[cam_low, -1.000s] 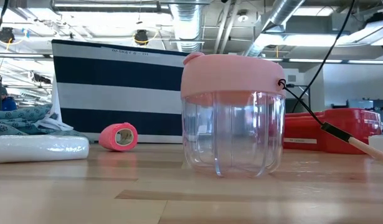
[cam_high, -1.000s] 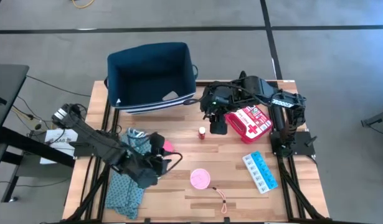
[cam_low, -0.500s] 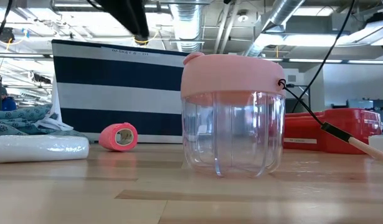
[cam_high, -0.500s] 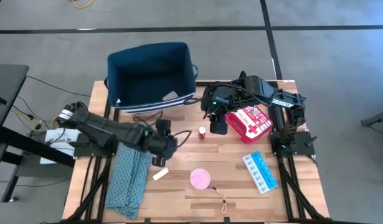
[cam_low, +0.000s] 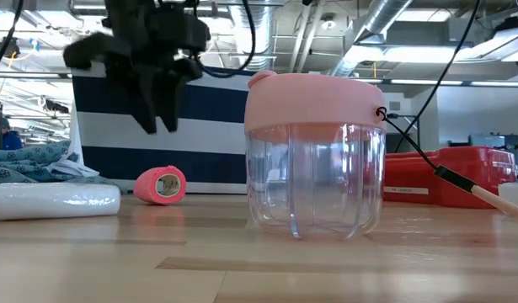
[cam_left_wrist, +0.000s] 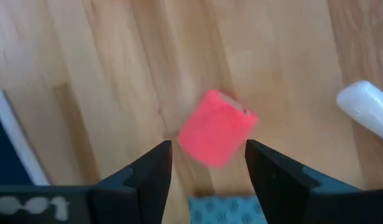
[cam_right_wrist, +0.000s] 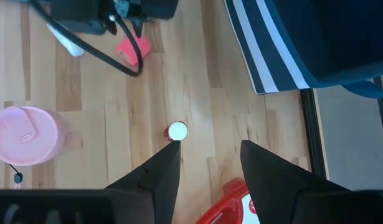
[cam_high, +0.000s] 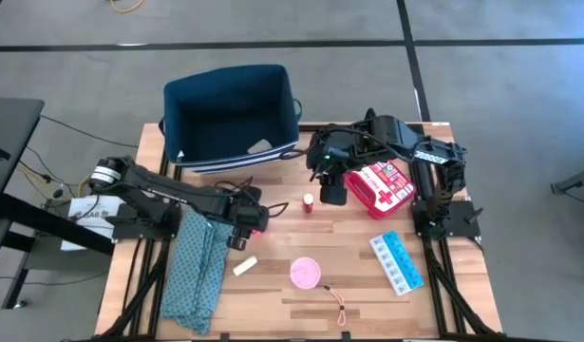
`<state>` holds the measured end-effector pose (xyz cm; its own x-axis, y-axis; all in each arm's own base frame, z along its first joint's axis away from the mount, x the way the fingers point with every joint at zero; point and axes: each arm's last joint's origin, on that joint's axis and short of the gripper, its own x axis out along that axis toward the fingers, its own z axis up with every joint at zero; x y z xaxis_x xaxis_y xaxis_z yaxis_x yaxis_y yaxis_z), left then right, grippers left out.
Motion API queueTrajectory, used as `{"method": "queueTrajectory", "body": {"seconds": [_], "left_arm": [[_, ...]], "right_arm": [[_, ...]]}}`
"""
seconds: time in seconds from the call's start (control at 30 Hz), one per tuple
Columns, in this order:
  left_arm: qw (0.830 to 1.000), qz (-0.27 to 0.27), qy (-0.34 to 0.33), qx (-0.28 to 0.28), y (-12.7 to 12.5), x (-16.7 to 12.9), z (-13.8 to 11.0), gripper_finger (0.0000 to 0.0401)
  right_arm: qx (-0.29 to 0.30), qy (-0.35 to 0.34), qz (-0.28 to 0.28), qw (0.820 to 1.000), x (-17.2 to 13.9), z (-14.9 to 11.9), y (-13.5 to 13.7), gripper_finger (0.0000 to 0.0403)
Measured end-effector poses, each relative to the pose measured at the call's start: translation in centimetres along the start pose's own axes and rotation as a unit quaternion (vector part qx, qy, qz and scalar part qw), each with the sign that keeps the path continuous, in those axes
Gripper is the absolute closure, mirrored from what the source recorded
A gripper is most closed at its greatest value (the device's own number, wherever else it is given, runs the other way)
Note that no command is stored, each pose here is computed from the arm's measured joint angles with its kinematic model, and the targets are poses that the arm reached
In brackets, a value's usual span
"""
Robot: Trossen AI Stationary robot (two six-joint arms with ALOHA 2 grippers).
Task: Pick & place medical supplies in basket/bin
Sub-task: Put the pink rolled bandage into theblue bin
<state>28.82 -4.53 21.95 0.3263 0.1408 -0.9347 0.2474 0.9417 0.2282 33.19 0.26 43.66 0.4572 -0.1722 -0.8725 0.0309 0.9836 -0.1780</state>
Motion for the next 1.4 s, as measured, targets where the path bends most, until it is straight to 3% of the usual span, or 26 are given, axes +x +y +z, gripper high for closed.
{"method": "queueTrajectory", "body": {"seconds": [0.17, 0.5, 0.8, 0.97, 1.07, 1.3, 1.4], "left_arm": [[0.999, -0.046, -0.025, 0.007, 0.0, 1.9, -0.8, 0.0198], [0.995, -0.04, -0.022, 0.089, 1.0, 4.0, -1.6, 0.0195], [0.993, -0.078, 0.005, 0.086, 1.1, 7.4, -1.3, 0.0195], [0.996, -0.086, 0.01, 0.036, 1.2, 7.1, -1.1, 0.0196], [0.996, -0.088, 0.008, 0.017, 1.4, 6.7, -0.6, 0.0216], [0.995, -0.095, -0.001, -0.021, 1.8, 5.6, 0.8, 0.031], [0.994, -0.095, -0.014, -0.048, 1.8, 5.1, 1.4, 0.0325]], "right_arm": [[0.0, 0.0, 0.0, 1.0, 0.0, 0.0, 0.0, 0.0245], [0.0, 0.0, 0.0, 1.0, 0.0, 0.0, 0.0, 0.0246], [-0.001, 0.0, 0.001, 1.0, 0.0, 0.0, 0.1, 0.0253], [-0.001, 0.0, 0.001, 1.0, 0.0, 0.0, 0.1, 0.0254], [-0.001, 0.0, 0.0, 1.0, 0.0, 0.0, 0.1, 0.0257], [0.005, -0.001, 0.002, 1.0, -0.1, 0.0, 0.3, 0.0261], [0.007, -0.002, 0.005, 1.0, -0.2, 0.0, 0.8, 0.0262]]}}
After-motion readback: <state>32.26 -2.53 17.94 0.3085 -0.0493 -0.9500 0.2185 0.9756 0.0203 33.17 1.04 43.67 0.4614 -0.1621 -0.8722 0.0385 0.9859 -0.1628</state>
